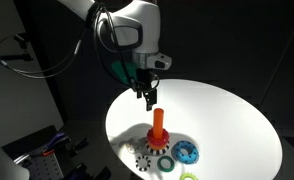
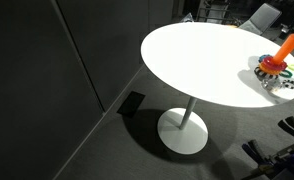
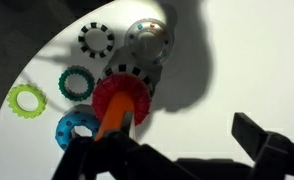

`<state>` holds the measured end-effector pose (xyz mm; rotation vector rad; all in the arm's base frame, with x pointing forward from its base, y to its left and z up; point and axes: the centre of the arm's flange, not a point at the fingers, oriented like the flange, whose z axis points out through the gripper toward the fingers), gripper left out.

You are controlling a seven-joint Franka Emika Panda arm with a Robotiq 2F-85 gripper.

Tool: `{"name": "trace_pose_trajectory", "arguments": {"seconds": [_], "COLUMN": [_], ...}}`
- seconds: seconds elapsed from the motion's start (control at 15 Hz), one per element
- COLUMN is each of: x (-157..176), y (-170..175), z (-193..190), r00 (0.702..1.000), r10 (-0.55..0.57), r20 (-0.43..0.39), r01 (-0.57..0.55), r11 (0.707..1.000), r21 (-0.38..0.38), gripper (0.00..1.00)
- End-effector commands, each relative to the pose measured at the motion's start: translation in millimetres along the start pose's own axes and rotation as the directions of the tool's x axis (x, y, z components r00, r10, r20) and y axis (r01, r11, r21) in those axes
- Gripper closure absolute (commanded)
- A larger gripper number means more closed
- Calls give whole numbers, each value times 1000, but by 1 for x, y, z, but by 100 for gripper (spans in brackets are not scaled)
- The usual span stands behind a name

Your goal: Pick up the red ring and place it on the ring stacking stand

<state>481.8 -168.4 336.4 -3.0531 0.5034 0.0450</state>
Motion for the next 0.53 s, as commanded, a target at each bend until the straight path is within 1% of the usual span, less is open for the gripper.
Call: {"name": "trace_pose_trajectory", "arguments": {"seconds": [0.0, 0.27, 0.33, 0.47], "x": [-18, -28, -14, -14], "y": [0, 0, 0, 0], "z": [-17, -27, -16, -17], "r00": [999, 998, 999, 999], "r10": [-30, -43, -26, -28], "r20": [20, 41, 37, 37], "r01": [30, 44, 27, 28], "r11": [1000, 999, 1000, 999], "r21": [-5, -26, -16, -17], "gripper": [0, 0, 0, 0]}}
